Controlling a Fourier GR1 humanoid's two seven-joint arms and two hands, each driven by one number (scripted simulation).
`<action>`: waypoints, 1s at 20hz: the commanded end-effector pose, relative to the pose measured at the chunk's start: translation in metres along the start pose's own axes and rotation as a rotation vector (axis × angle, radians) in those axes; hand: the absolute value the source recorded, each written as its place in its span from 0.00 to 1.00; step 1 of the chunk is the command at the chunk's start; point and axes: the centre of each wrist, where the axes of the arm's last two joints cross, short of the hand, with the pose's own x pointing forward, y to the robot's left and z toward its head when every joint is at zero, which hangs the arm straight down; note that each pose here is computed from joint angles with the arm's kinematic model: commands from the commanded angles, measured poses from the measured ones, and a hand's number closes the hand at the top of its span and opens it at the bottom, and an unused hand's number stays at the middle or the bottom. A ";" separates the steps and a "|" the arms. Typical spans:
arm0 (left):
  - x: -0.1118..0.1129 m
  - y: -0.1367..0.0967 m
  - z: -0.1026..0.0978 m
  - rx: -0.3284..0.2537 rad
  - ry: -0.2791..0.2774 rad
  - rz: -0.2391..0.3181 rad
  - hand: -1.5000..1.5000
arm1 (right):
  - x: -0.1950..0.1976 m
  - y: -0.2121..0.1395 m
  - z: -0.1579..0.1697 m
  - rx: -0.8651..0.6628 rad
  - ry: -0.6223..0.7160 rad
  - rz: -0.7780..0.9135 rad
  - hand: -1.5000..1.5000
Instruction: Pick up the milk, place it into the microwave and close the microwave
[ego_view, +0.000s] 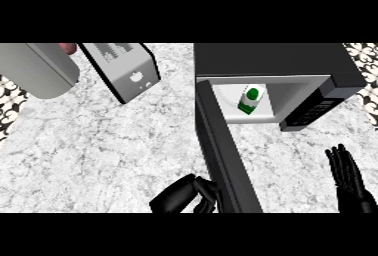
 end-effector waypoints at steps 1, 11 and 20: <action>-0.011 -0.033 -0.015 -0.098 0.024 -0.018 1.00 | 0.036 -0.015 0.006 0.000 -0.009 0.005 0.00; -0.014 -0.068 -0.041 0.012 0.034 -0.054 1.00 | 0.065 -0.028 0.001 0.047 -0.076 -0.116 0.00; 0.013 -0.047 -0.067 0.237 -0.044 -0.004 1.00 | 0.093 -0.047 -0.013 0.167 -0.146 -0.162 0.00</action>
